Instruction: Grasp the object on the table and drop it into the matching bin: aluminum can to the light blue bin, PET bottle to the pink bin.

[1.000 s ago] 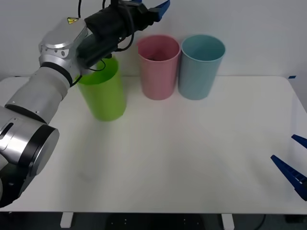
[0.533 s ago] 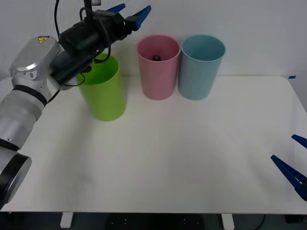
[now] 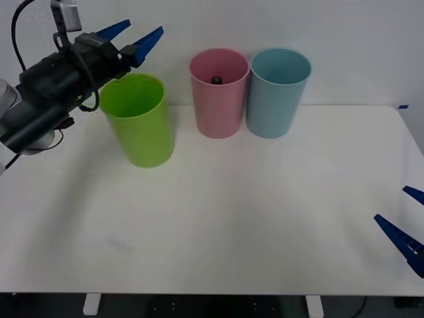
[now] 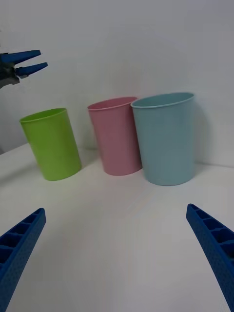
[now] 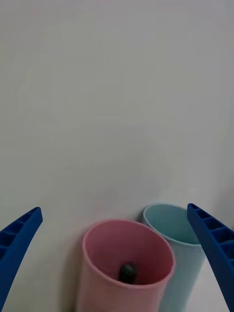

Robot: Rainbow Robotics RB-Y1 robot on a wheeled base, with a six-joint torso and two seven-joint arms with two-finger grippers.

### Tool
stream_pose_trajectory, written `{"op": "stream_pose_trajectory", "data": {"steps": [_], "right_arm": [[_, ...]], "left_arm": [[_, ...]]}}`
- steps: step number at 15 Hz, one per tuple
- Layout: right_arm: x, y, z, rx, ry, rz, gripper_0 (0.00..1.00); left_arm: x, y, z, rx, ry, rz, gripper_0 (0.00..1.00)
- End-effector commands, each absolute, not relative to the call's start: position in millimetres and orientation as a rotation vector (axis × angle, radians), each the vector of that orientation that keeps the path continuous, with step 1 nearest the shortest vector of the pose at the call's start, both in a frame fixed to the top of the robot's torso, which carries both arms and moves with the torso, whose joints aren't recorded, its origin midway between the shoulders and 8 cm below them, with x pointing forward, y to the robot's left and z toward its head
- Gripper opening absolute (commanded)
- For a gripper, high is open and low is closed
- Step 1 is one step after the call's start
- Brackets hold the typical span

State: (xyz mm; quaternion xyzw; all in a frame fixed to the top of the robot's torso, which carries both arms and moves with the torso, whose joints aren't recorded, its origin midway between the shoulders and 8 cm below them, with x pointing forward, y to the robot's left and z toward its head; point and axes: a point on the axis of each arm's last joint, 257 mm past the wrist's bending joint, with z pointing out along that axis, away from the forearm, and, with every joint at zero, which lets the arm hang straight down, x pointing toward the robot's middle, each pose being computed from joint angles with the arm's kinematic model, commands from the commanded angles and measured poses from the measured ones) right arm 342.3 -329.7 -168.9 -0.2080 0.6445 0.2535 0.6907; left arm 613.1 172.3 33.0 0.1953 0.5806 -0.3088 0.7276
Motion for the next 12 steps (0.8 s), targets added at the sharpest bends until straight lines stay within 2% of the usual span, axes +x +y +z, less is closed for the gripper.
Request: {"op": "stream_pose_trajectory", "data": {"steps": [1, 7, 12], "right_arm": [[342.3, -329.7, -168.9, -0.465, 1.441, 0.567, 1.00], [342.3, -329.7, -168.9, -0.465, 1.441, 0.567, 1.00], [342.3, -329.7, -168.9, -0.465, 1.441, 0.567, 1.00]], "left_arm": [[586.1, 213.4, 28.5, 0.445, 1.287, -0.637, 1.00], [512.1, 307.0, 4.2, 0.475, 1.313, -0.556, 1.00], [464.4, 358.0, -29.6, 0.549, 1.395, -0.460, 1.00]]}}
